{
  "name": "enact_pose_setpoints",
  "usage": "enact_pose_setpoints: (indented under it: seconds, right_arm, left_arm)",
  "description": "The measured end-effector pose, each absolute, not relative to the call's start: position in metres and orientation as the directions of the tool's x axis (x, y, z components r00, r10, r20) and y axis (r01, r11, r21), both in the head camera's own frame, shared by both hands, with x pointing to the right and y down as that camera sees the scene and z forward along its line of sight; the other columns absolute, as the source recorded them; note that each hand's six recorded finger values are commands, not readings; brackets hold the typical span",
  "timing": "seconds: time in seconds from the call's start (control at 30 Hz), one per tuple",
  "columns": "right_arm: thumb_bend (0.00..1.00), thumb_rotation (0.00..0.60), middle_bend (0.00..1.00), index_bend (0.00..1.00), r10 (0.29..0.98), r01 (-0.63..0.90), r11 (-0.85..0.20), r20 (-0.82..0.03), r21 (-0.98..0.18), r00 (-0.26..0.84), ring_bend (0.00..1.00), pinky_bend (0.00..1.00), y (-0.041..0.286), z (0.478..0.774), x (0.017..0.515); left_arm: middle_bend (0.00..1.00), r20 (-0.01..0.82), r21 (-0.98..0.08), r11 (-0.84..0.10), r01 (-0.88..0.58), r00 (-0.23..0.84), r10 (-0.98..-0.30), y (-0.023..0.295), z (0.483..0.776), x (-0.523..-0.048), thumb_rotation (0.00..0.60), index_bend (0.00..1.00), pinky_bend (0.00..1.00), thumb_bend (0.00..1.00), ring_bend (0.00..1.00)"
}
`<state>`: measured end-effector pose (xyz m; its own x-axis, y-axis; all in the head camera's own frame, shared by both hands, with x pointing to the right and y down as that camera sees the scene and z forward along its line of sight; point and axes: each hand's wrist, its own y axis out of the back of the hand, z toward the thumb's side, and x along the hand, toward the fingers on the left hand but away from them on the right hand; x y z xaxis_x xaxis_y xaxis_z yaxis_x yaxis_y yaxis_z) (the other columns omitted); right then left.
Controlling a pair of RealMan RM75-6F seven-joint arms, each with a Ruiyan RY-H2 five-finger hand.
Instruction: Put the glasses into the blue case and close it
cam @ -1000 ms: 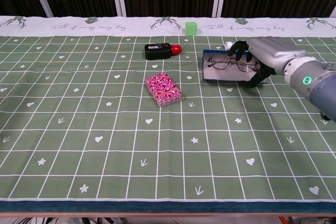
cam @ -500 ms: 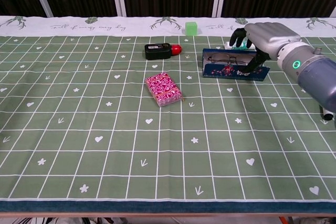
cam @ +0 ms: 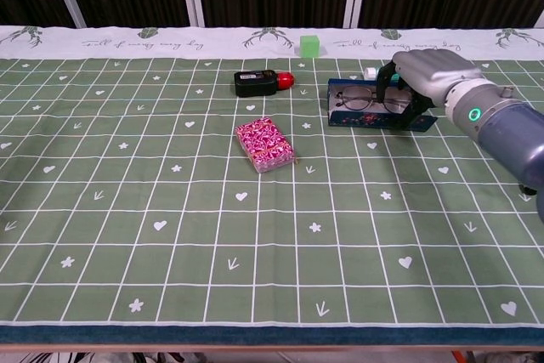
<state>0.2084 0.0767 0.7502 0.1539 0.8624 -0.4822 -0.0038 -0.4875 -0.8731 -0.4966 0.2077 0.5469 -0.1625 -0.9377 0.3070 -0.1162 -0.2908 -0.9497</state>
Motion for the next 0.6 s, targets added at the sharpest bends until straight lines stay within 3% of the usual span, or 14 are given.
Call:
enact_pose_setpoints:
  seconds: [0.27,0.6]
  right_arm:
    - [0.45,0.600,0.30,0.54,0.860,0.022,-0.495,-0.486,-0.868,0.156,0.32,0.23,0.0769,0.7493,0.2066]
    - [0.47,0.600,0.30,0.54,0.845,0.021,-0.520,-0.511,-0.854,0.157,0.32,0.23,0.0792,0.7516,0.2070]
  left_arm:
    - [0.00,0.304,-0.950,-0.287,-0.119,-0.167,-0.938,0.2074,0.5466,-0.4969,0.600,0.15,0.00,0.21,0.00]
    - [0.00,0.303,-0.951,-0.286,-0.121,-0.167,-0.938,0.2072,0.5466,-0.4968,0.600,0.15,0.00,0.21,0.00]
